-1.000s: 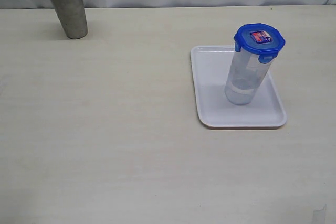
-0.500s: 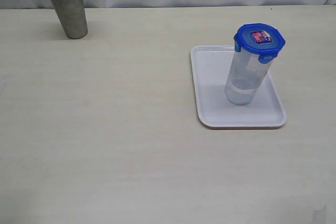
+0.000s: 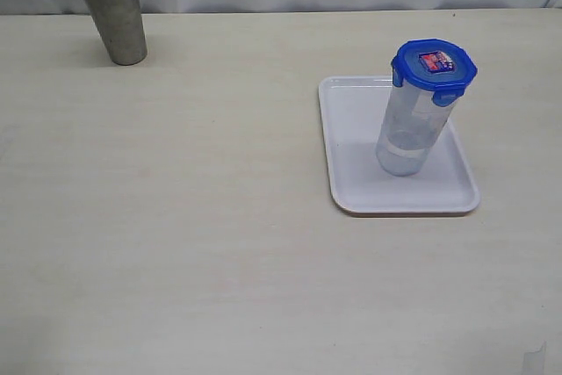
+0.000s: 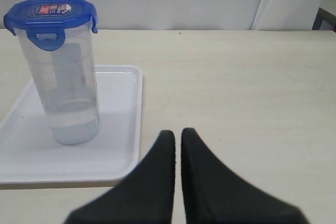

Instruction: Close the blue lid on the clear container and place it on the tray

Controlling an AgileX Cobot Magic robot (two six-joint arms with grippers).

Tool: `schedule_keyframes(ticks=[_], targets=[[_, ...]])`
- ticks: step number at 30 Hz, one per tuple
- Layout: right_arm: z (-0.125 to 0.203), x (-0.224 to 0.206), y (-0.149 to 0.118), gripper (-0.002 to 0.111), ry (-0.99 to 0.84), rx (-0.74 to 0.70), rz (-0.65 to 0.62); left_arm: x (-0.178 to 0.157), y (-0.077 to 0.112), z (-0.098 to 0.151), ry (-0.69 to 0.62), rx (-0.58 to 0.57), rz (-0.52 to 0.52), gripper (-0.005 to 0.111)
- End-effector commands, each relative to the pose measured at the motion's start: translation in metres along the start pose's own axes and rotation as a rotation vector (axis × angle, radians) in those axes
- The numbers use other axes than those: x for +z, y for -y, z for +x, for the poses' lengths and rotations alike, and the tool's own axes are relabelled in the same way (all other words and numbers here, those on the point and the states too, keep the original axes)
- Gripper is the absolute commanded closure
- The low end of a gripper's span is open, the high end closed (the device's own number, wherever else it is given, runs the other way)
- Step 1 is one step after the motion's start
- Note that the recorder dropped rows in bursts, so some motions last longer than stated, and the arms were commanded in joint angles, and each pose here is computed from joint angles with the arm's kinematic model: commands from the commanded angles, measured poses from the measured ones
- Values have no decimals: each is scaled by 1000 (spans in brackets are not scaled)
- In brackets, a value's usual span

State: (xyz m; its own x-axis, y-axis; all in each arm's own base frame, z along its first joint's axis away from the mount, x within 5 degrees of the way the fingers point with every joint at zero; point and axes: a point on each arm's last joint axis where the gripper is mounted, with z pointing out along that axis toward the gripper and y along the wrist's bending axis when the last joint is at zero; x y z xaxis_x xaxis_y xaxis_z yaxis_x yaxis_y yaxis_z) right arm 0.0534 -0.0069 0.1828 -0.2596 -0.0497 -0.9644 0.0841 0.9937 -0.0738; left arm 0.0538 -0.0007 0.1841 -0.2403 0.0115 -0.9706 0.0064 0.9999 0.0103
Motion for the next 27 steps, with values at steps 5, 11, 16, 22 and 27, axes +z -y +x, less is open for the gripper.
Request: schedule_keyframes(ticks=[5,11,16,22,27], targets=[[0,0,0,104,4,7,1,0,0,-1,16,-1,-3,107],[0,0,-1,104,5,3,-14,0,0,0,9,-1,-3,107],[0,0,-3,104,7,-5,-45,0,0,0,7,-2,-3,107],[0,0,-3,104,7,-5,-45,0,0,0,7,-2,-3,107],[0,0,-3,104,7,-5,-45,0,0,0,7,-2,-3,107]])
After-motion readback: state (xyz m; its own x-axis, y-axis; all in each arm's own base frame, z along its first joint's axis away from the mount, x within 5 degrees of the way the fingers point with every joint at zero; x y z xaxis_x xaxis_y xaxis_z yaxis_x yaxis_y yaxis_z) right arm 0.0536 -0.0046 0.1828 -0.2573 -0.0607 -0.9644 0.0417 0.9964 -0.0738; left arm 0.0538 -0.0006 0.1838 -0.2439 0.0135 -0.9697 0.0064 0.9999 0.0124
